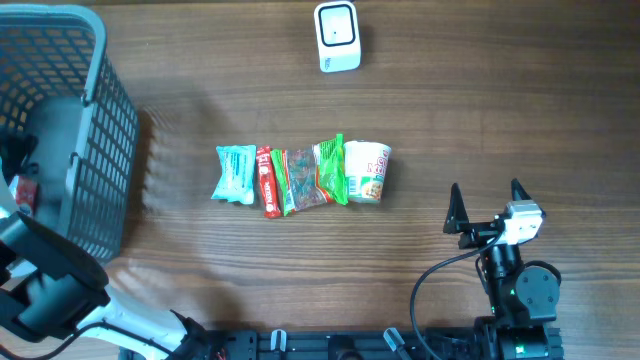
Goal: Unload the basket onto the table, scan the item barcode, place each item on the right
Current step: 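Reach the left gripper into the basket and grasp the red Kleenex pack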
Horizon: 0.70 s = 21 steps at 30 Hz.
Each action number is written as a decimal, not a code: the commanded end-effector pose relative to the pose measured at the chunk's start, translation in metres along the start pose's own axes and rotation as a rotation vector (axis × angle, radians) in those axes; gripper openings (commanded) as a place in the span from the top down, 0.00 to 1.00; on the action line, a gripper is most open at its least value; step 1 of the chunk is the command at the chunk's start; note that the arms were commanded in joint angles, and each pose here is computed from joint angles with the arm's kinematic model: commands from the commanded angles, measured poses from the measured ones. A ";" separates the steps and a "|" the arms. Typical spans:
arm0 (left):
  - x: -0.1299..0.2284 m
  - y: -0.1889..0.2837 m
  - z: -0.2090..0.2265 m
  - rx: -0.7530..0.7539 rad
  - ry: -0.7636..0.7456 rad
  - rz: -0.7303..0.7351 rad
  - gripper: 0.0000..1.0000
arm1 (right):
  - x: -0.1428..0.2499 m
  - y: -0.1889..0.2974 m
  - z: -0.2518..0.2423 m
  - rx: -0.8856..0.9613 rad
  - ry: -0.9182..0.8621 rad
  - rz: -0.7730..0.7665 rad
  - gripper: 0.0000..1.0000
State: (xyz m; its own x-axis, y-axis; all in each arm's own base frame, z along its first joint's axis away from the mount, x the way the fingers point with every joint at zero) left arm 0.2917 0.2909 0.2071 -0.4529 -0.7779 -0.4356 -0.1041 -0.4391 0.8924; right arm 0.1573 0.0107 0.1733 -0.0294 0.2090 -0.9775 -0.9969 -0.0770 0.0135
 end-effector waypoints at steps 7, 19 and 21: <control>0.011 -0.046 -0.002 0.022 -0.105 0.022 0.22 | -0.001 0.000 0.001 -0.009 0.017 -0.008 0.00; 0.039 -0.048 -0.039 0.478 -0.096 0.251 0.39 | -0.001 0.000 0.001 -0.010 0.017 -0.008 0.00; 0.034 -0.034 -0.042 0.557 -0.093 0.234 0.36 | -0.001 0.000 0.001 -0.010 0.017 -0.008 0.00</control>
State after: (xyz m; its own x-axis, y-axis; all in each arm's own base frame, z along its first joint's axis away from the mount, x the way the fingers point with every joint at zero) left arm 0.3096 0.2718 0.1492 -0.5857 -0.7691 -0.2559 -0.3026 -0.0854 0.9493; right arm 0.1573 0.0107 0.1734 -0.0286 0.2087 -0.9776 -0.9970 -0.0770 0.0128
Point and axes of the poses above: each gripper's point midway between its finger pads, its own y axis back along the fingers, its own z axis along the line the jaws close on, x = y × z, the point moved 9 cm from there along y, back along the fingers, and after that the axes turned 11 degrees about -y, right-handed, at the moved point
